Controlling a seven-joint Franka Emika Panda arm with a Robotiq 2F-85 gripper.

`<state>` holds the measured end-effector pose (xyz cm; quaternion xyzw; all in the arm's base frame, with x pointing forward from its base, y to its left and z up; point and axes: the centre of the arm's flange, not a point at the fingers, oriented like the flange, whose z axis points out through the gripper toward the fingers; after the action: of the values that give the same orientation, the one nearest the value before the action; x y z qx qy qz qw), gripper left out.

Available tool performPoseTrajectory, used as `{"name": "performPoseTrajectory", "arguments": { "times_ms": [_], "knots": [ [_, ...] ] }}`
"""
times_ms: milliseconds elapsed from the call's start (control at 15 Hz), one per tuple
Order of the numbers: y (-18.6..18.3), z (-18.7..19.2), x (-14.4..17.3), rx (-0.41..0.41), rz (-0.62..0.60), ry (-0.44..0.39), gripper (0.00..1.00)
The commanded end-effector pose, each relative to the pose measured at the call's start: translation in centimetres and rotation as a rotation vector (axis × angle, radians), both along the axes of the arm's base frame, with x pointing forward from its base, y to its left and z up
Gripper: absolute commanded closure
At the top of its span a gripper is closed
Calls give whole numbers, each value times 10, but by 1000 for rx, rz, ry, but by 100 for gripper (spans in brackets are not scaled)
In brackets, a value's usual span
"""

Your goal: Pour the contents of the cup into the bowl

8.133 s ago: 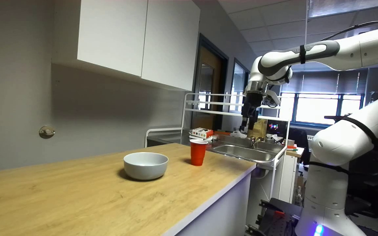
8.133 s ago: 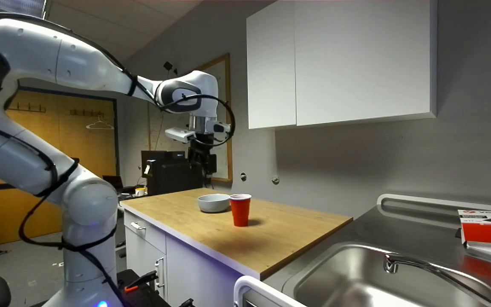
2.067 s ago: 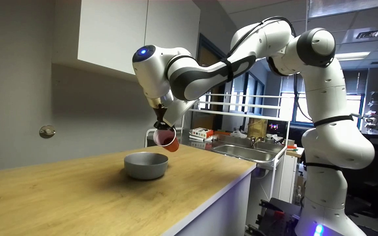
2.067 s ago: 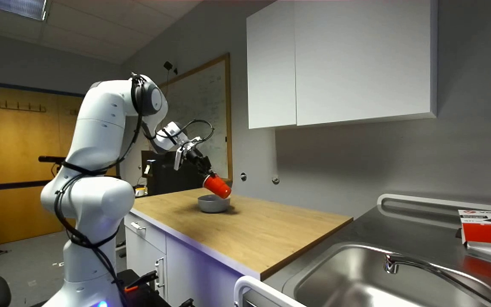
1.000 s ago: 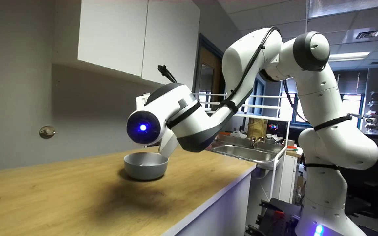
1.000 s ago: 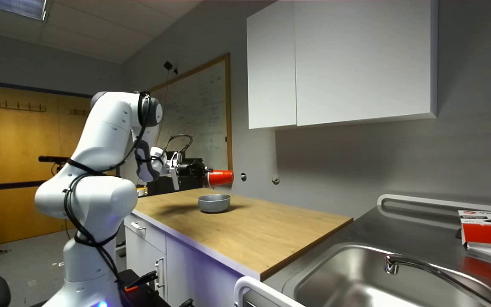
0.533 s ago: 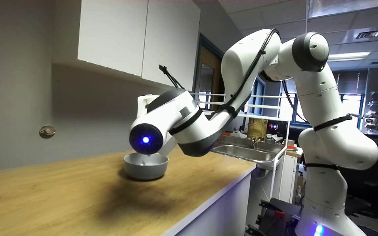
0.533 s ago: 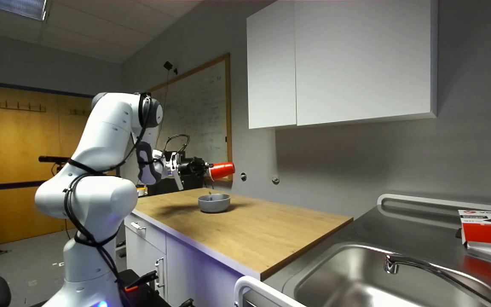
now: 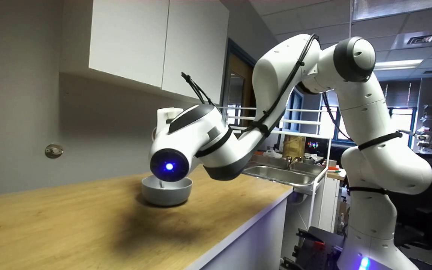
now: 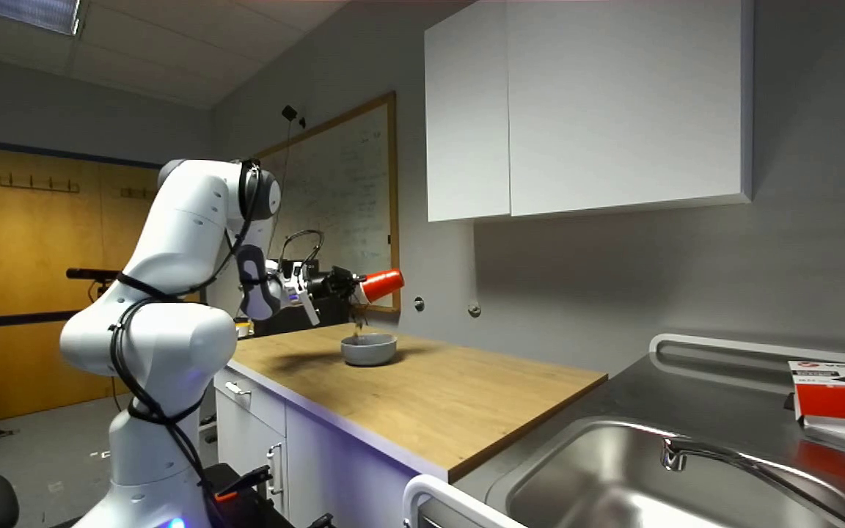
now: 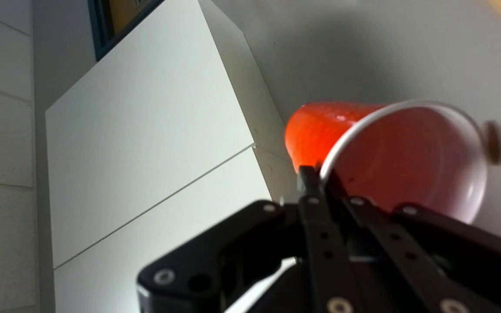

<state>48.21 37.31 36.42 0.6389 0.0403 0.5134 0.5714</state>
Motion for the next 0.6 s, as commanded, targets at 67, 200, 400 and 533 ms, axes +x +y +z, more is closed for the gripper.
{"name": "performPoseTrajectory", "arguments": {
  "times_ms": [67,200,400,533],
  "knots": [
    [-1,3,-1,-13,41,-69,99],
    [0,4,-1,-27,57,-91,99],
    [0,6,-1,-47,71,-122,99],
    [0,6,-1,-57,73,-134,99]
  ]
}}
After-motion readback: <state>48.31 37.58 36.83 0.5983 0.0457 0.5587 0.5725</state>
